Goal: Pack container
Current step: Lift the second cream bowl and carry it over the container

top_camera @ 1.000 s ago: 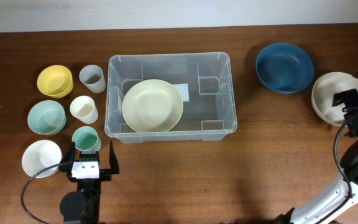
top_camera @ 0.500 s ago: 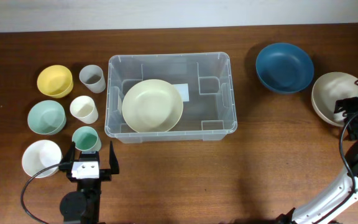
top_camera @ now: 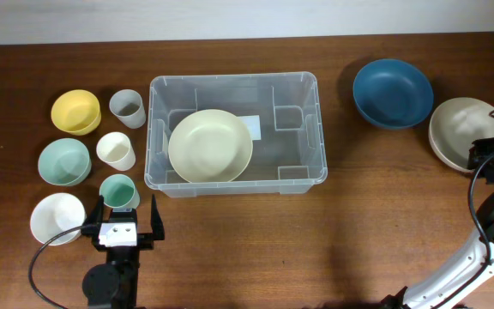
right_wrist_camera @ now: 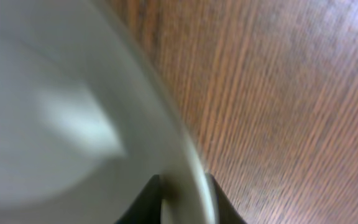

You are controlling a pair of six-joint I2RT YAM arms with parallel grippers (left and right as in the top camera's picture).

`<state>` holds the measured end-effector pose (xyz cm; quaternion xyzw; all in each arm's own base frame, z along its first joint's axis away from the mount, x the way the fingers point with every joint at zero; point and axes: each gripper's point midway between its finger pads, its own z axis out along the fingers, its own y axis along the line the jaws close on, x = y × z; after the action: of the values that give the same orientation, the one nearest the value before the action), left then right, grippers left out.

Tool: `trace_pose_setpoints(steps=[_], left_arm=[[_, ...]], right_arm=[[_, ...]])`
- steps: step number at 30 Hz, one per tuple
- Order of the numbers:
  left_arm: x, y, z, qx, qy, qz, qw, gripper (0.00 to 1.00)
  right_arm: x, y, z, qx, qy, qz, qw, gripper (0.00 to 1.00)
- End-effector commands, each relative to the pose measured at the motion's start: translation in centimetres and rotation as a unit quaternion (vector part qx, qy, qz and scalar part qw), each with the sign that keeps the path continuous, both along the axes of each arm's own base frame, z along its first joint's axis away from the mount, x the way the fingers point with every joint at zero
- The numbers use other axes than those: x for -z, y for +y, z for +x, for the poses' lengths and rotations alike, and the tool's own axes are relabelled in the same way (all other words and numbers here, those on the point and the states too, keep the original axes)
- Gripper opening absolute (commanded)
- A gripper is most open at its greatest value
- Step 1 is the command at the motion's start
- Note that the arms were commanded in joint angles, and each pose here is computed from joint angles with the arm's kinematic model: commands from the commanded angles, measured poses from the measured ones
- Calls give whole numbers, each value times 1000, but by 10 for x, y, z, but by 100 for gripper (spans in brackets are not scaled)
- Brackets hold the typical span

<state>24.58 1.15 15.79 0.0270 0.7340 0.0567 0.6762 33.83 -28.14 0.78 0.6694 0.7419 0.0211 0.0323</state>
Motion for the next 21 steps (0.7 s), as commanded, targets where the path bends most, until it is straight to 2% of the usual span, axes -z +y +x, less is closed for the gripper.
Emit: trace_pose_setpoints(steps=[1, 6, 11, 16, 21], left_arm=[[2, 2, 0, -3, 0, 8, 1000, 99], [2, 2, 0, -3, 0, 8, 1000, 99], [2, 2, 0, -3, 0, 8, 1000, 99], [2, 2, 0, -3, 0, 8, 1000, 99], [2, 2, 0, -3, 0, 8, 1000, 99]], right_arm=[[8, -8, -17, 13, 23, 0, 1000, 4], [8, -21, -35, 39, 22, 14, 999, 4], [5, -31, -39, 33, -37, 55, 997, 4], [-17, -39, -26, 13, -164, 104, 981, 4], [-64, -39, -12, -21, -291, 131, 948, 4]])
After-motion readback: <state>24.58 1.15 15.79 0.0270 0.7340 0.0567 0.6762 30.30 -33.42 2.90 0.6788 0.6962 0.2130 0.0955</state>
